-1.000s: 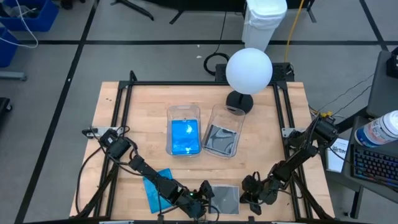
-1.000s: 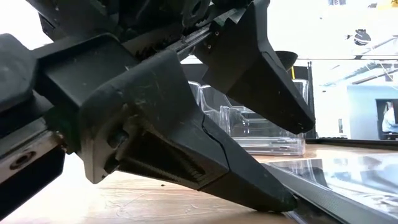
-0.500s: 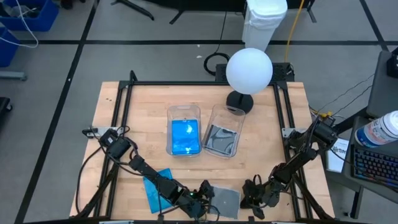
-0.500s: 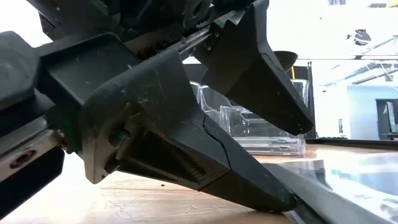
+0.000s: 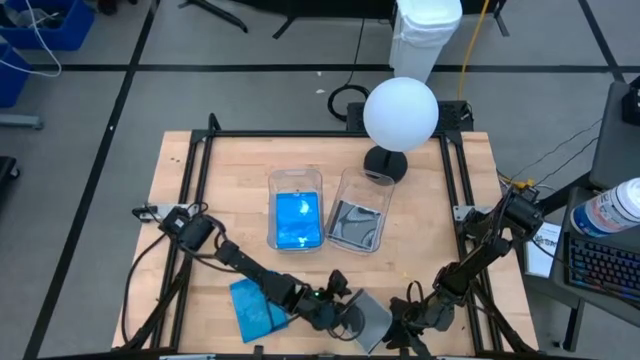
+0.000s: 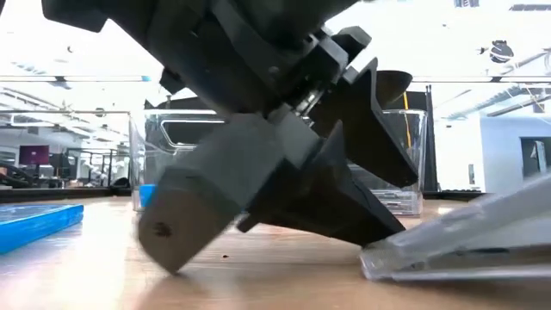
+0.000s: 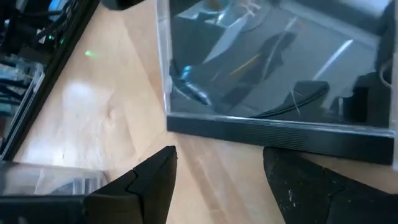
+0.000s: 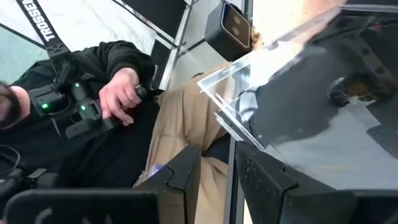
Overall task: Pick & place jewel cases by type
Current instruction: Put the black cd case into the right transparent bin
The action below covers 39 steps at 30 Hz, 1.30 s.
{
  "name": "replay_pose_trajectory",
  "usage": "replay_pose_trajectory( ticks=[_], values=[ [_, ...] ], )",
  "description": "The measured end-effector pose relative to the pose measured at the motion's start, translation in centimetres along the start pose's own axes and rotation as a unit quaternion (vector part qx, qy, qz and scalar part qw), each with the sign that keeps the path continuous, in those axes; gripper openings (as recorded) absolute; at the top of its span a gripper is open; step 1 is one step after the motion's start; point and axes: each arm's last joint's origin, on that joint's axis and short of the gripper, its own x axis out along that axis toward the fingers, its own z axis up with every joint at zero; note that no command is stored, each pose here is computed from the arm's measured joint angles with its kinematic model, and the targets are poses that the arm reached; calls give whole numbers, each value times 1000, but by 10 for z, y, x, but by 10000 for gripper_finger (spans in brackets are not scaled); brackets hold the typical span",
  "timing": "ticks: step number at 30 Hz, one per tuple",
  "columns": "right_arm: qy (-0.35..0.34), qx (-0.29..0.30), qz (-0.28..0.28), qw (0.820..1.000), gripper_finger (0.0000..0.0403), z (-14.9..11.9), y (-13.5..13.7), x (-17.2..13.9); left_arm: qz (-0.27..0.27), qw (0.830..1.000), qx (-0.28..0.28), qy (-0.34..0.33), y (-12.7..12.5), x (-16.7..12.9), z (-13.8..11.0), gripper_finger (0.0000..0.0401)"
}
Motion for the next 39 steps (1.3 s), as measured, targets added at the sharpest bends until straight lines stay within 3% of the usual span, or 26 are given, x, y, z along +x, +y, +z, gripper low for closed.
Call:
replay_pose_trajectory(
  ticks=[19, 24, 31, 35, 38, 39],
  values=[
    [-28, -44, -20, 998, 100, 2, -2, -1, -7, 1000, -11, -2, 2, 1, -1, 243],
    [-43, -114, -20, 992, 100, 3, 0, -1, -7, 1000, -23, 0, 1, 1, -1, 243],
    [-66, -268, -64, 959, 100, 0, 1, -3, -8, 999, -38, 1, 2, 1, -2, 243],
    [-96, -334, -133, 928, 101, 0, -1, -5, -13, 999, -49, -9, 3, 3, -1, 243],
    [-64, -376, -195, 904, 101, -9, -16, -6, -30, 996, -73, -30, 5, 5, 1, 244],
    [-66, -370, -200, 905, 101, -8, -15, -7, -31, 996, -75, -31, 6, 6, 0, 244]
  ],
)
